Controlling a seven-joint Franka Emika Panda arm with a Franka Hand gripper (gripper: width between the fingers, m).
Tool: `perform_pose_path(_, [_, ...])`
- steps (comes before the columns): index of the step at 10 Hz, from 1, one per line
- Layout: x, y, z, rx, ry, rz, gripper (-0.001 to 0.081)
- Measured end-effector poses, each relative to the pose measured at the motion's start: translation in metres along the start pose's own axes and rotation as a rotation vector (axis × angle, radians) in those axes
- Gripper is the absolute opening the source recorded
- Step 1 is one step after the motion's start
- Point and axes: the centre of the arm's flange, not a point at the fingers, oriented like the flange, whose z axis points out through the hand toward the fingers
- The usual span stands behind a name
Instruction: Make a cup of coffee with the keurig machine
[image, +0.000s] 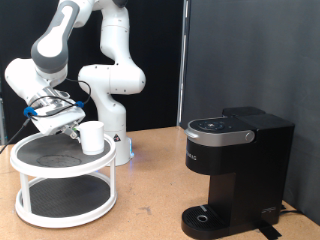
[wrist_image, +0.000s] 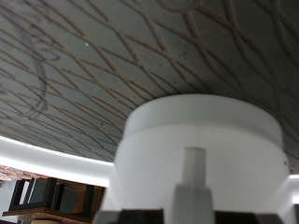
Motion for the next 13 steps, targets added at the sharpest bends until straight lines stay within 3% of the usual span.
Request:
perform_pose_path(3, [0.0, 0.001, 0.0, -0.006, -0.001, -0.001, 0.0005])
perform_pose_path(8, [-0.019, 0.016, -0.017, -0.105, -0.04, 0.065, 0.0005])
perform_pose_path(10, [-0.023, 0.027, -0.028, -0.122, 0.036, 0.04, 0.0004])
perform_pose_path(13, [-0.032, 0.027, -0.021, -0.139, -0.031, 0.079, 0.0004])
